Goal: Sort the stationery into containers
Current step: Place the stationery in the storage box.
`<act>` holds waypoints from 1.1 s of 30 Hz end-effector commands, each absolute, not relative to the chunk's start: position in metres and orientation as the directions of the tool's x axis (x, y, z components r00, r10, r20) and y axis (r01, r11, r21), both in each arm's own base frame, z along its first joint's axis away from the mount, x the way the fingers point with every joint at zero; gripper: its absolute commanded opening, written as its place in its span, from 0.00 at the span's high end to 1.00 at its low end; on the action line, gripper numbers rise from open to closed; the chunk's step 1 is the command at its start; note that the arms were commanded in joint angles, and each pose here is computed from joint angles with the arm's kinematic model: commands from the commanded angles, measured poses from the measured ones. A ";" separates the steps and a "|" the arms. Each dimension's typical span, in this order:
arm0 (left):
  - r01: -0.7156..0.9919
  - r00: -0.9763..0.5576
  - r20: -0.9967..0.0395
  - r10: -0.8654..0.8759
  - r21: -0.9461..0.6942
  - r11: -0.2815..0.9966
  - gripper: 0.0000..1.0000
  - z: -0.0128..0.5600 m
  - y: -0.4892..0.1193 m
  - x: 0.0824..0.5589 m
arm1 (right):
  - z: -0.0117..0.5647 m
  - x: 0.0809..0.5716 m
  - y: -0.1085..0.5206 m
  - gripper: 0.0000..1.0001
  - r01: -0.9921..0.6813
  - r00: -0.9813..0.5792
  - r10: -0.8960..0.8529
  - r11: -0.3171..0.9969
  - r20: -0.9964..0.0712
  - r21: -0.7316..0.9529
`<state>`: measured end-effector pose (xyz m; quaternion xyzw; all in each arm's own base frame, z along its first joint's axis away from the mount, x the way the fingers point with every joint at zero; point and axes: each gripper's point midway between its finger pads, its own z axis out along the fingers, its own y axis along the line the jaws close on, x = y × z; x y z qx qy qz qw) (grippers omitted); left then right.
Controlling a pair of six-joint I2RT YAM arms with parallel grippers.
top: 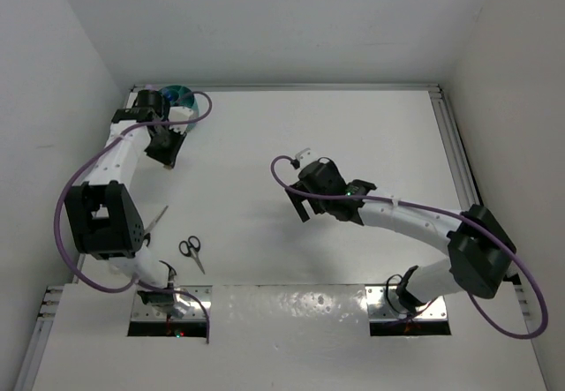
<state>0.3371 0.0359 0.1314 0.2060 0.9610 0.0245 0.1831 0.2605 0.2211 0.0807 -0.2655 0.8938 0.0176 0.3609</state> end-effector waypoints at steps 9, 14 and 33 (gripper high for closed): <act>0.291 -0.761 -0.550 0.344 0.184 0.939 1.00 0.184 0.048 0.469 | 0.121 0.327 0.246 0.01 -0.447 -0.536 -0.458 0.867 -0.709 -0.221; 0.258 -0.682 -0.634 0.364 0.256 0.931 1.00 0.209 0.041 0.504 | 0.117 0.342 0.257 0.01 -0.499 -0.547 -0.468 0.848 -0.694 -0.178; 0.125 -0.572 -0.753 0.326 0.312 0.942 1.00 0.153 0.061 0.584 | 0.114 0.385 0.270 0.01 -0.526 -0.583 -0.472 0.840 -0.661 -0.135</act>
